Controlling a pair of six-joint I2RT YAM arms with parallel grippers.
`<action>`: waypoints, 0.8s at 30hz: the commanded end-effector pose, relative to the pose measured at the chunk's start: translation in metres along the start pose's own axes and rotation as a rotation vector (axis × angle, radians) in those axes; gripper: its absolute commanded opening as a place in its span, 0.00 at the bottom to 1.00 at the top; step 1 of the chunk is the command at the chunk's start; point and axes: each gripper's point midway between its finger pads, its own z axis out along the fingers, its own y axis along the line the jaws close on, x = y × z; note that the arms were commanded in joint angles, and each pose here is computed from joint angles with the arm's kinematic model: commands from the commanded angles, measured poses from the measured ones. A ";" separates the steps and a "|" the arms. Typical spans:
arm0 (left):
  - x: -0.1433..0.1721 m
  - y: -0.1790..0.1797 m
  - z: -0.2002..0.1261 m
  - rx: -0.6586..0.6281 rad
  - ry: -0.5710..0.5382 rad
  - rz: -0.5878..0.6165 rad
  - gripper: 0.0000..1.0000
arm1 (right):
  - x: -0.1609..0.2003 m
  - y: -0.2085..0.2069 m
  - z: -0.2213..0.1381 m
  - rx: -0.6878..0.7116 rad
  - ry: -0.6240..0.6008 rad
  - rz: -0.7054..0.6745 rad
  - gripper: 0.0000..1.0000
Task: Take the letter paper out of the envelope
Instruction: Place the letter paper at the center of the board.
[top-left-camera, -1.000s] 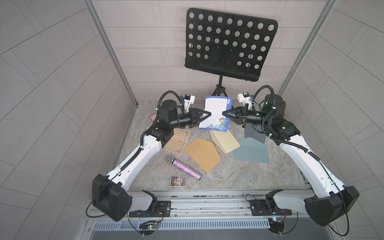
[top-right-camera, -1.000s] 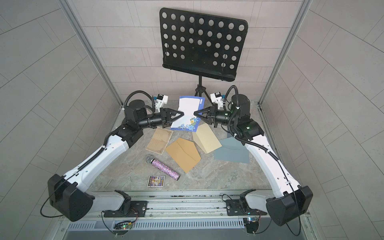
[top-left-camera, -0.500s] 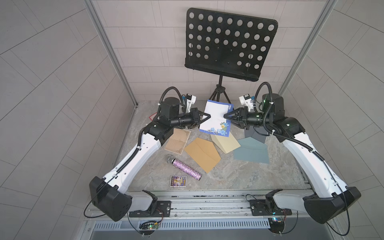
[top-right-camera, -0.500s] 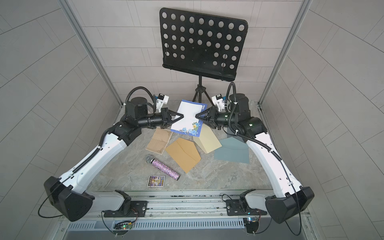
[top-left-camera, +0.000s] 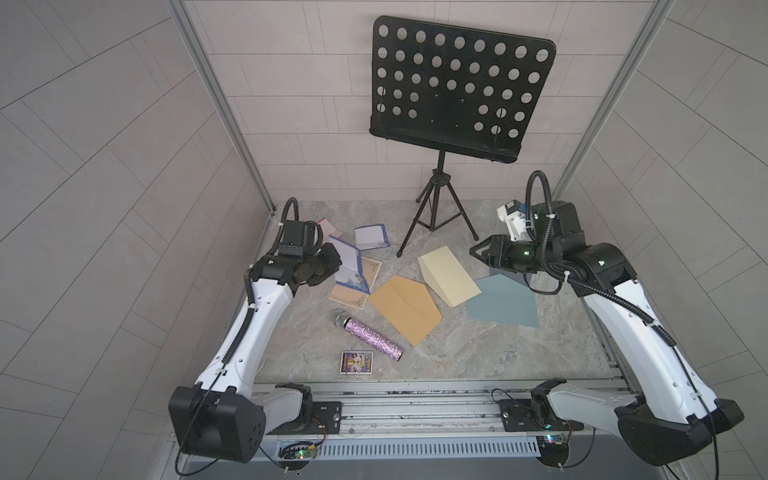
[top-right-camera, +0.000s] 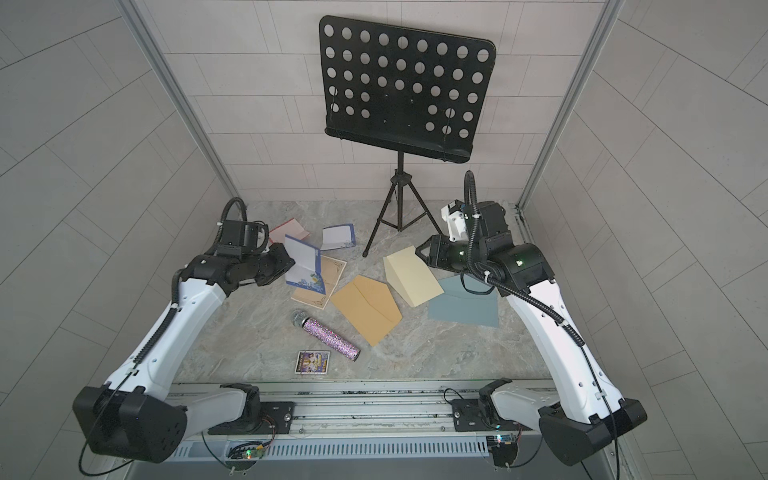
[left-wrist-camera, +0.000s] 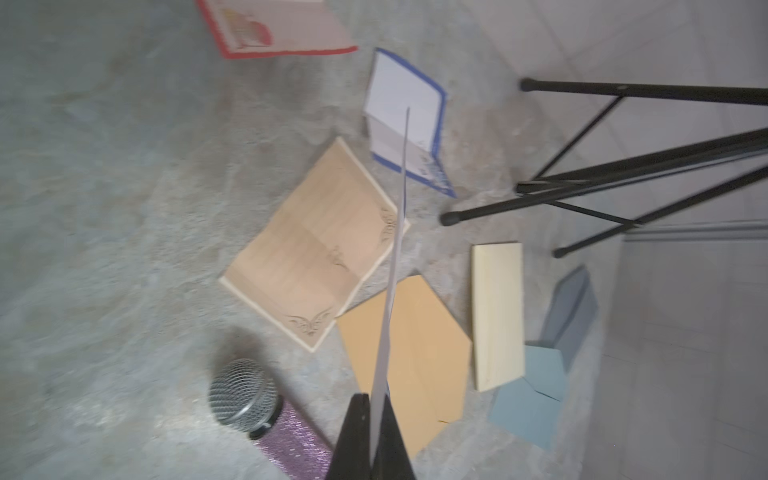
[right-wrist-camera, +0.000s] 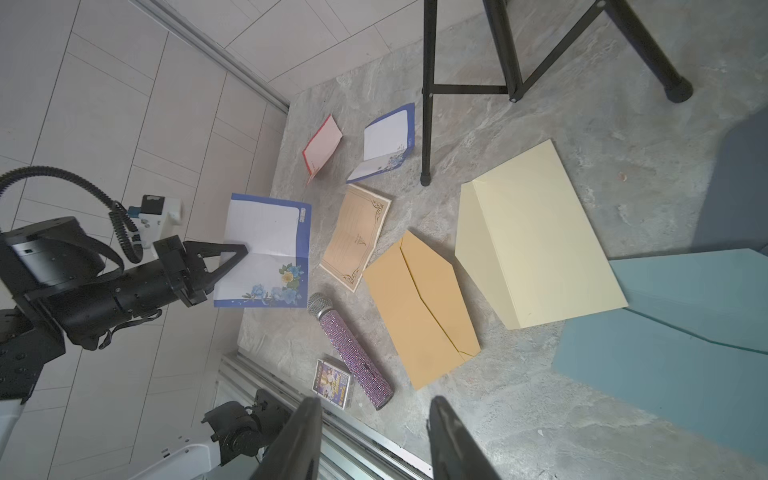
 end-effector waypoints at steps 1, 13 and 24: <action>-0.007 0.058 0.005 -0.255 -0.028 0.080 0.00 | 0.013 -0.004 0.001 0.019 0.028 -0.041 0.44; -0.030 0.158 0.048 -0.332 0.108 -0.045 0.00 | 0.020 0.007 0.016 -0.029 0.074 -0.029 0.40; -0.013 0.207 0.065 -0.555 0.182 -0.012 0.00 | 0.014 0.009 0.017 -0.031 0.043 -0.029 0.40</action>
